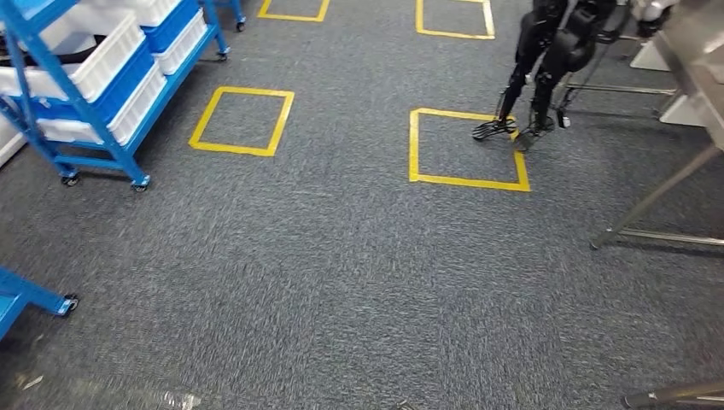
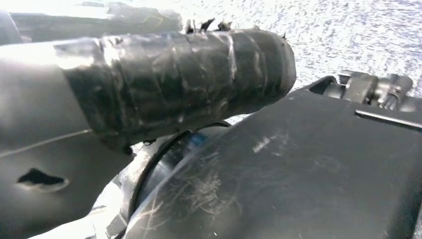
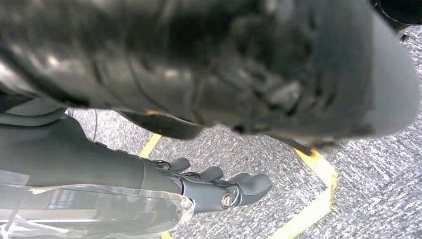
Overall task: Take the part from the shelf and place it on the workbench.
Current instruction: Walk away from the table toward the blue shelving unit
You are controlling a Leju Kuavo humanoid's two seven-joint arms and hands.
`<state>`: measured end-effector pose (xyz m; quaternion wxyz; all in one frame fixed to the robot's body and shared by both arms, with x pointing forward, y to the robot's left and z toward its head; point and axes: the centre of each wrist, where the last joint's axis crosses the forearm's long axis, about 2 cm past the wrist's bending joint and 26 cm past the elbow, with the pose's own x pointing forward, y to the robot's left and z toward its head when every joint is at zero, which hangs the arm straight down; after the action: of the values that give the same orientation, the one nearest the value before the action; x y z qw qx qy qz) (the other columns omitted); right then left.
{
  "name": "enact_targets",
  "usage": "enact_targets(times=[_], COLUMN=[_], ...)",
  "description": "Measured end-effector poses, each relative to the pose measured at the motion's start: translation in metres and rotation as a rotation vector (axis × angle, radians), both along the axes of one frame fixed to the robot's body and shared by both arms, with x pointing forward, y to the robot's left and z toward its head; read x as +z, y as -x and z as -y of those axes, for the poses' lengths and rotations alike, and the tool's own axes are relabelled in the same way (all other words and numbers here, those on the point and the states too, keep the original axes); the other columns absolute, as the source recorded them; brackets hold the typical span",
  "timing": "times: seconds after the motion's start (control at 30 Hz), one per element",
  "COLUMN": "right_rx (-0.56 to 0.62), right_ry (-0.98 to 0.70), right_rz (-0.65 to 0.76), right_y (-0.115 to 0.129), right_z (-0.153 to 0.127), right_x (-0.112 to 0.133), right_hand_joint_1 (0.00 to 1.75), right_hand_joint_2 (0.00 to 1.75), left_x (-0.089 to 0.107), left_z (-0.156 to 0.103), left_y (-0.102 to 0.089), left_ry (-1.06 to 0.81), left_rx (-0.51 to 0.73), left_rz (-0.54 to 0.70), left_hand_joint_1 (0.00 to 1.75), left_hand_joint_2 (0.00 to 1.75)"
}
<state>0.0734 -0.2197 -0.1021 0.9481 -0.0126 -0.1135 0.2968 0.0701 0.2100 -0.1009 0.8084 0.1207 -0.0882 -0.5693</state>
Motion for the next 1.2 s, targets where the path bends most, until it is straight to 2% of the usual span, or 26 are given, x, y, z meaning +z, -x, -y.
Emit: enact_targets(times=[0.63,0.97,1.2], right_rx=[-0.048,-0.037,-0.029], right_ry=[0.006,0.000,-0.016], right_rz=[-0.014,-0.002,-0.010], right_y=[0.0023,-0.0034,0.0012], right_z=[0.0035,0.0029,0.0032], right_x=[-0.0008,0.0002,-0.0007], right_hand_joint_1=[0.00,0.00,0.00], right_hand_joint_2=[0.00,0.00,0.00], left_x=[-0.0012,-0.0016,-0.0015], left_z=[-0.0053,-0.0076,-0.0078], left_y=[0.0024,0.0025,0.0019], left_ry=[-0.016,-0.028,-0.032], left_rx=[-0.010,-0.002,0.026], left_rz=[-0.008,-0.007,-0.006], left_hand_joint_1=[0.00,0.00,0.00], left_hand_joint_2=[0.00,0.00,0.00])
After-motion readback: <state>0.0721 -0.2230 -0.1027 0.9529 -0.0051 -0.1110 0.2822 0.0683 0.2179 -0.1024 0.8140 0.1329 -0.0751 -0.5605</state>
